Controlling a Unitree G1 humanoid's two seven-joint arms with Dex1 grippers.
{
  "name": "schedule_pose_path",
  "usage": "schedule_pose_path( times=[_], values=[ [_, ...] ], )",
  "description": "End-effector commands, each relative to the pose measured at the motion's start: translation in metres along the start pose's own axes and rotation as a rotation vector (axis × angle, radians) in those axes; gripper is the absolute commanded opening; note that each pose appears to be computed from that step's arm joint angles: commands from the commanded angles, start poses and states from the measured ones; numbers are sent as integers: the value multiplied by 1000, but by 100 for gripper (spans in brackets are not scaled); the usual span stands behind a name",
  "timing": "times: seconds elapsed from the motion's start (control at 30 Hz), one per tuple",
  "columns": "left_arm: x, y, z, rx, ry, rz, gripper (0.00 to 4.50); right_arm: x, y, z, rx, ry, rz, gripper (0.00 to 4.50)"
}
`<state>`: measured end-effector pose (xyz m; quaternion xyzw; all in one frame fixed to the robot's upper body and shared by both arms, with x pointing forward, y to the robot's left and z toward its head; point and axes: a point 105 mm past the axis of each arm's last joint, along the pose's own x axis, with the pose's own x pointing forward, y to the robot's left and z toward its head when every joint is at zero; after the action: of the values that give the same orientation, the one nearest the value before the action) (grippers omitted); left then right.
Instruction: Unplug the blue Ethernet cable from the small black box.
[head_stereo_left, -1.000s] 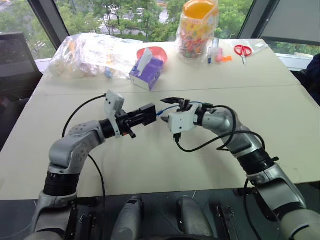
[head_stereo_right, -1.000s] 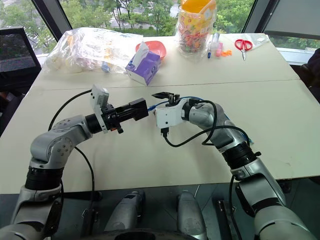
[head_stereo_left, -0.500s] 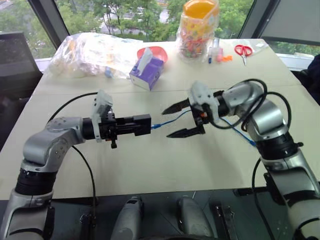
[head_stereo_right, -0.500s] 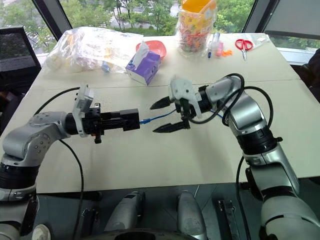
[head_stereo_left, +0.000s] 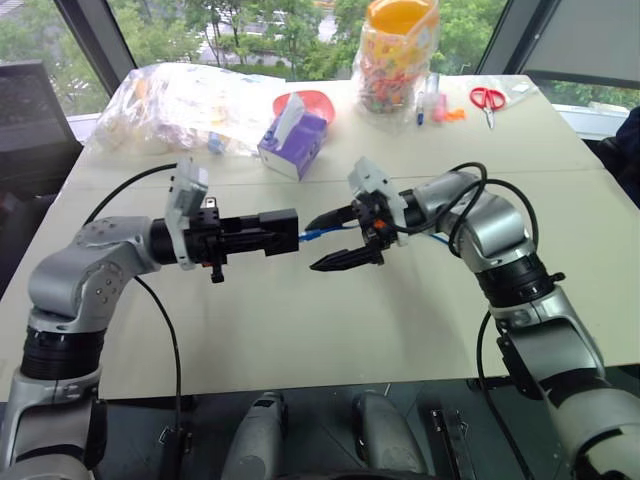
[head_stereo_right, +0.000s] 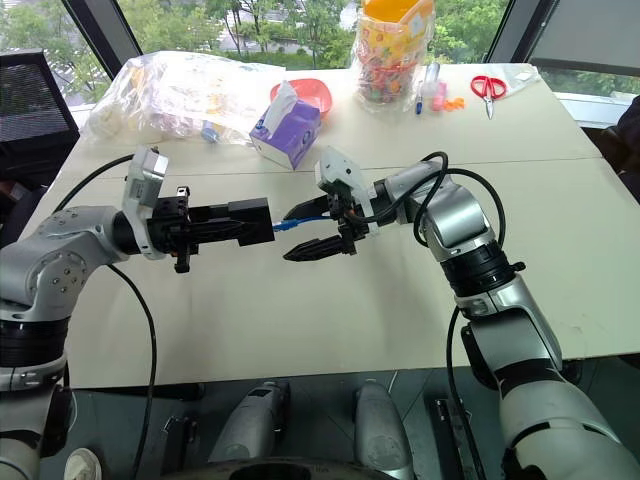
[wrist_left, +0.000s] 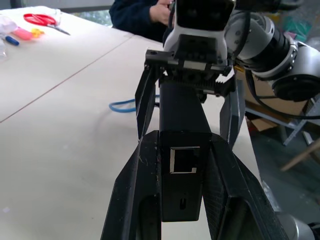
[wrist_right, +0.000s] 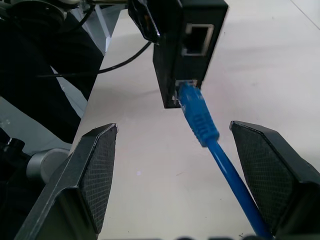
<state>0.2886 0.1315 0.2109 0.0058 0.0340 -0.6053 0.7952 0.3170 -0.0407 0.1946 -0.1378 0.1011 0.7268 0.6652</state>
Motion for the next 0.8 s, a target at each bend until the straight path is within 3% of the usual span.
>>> schedule_pose_path(
  times=[0.03, 0.07, 0.3, 0.4, 0.57, 0.67, 0.8],
  values=[
    [-3, -4, 13, 54, -14, -1, 49, 0, 1, 15, -34, -28, 20, 350],
    [-2, -4, 13, 55, -12, -2, 49, 1, 1, 16, -32, -31, 21, 321],
    [0, -5, 13, 58, -7, -4, 49, 4, 2, 21, 3, -53, 42, 321],
    [0, -5, 12, 58, -6, -3, 49, 5, 1, 23, 5, -59, 36, 238],
    [1, -6, 12, 58, -10, 0, 49, 5, -1, 25, 14, -72, 35, 238],
    [2, -8, 10, 56, -5, -2, 49, 4, -3, 25, 6, -67, 22, 153],
    [2, -9, 9, 58, -2, -2, 49, 4, -5, 25, 10, -67, 15, 153]
  ],
)
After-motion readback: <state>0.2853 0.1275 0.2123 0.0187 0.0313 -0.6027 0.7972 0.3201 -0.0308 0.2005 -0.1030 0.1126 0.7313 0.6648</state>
